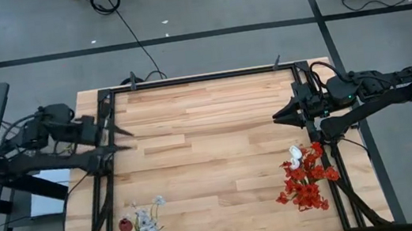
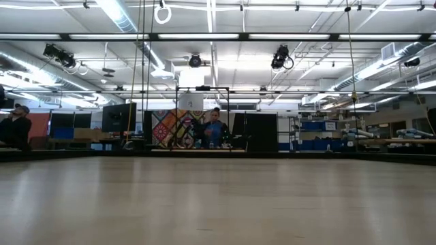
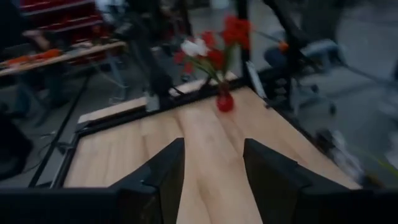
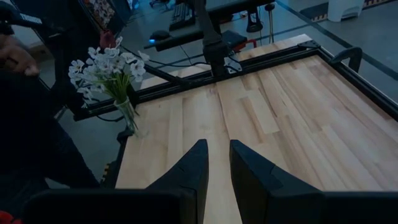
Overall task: Sort flowers into vase by color
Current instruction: Return to Home Position
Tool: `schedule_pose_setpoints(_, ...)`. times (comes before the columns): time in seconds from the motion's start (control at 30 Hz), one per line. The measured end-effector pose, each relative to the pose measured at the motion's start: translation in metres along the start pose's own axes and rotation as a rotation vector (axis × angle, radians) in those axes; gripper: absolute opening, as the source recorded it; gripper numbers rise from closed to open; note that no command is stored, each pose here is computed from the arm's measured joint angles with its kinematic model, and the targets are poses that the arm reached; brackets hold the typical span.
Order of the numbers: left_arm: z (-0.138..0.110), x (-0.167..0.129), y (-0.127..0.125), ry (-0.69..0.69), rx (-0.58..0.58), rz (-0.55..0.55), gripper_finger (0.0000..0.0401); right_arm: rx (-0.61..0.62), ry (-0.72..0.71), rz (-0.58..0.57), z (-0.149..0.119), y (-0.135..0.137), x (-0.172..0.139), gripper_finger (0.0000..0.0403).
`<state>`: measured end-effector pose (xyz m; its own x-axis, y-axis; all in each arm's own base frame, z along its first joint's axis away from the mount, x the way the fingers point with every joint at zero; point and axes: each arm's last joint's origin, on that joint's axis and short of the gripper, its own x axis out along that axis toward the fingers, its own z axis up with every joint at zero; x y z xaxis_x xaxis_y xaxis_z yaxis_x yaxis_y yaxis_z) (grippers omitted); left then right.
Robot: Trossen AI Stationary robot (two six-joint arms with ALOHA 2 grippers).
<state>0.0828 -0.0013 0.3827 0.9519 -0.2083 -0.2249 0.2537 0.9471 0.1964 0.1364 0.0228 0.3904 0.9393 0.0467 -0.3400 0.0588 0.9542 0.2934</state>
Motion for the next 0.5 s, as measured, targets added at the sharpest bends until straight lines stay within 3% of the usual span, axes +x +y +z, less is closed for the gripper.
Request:
schedule_pose_setpoints(0.27,-0.029,0.023,0.016,-0.03,-0.165,0.152,0.0169,0.0,0.0,0.0,0.0,0.0,0.0,0.0075)
schedule_pose_setpoints(0.5,-0.053,0.019,0.015,-0.006,-0.29,0.28,0.0147,0.0,0.0,0.0,0.0,0.0,0.0,0.0075)
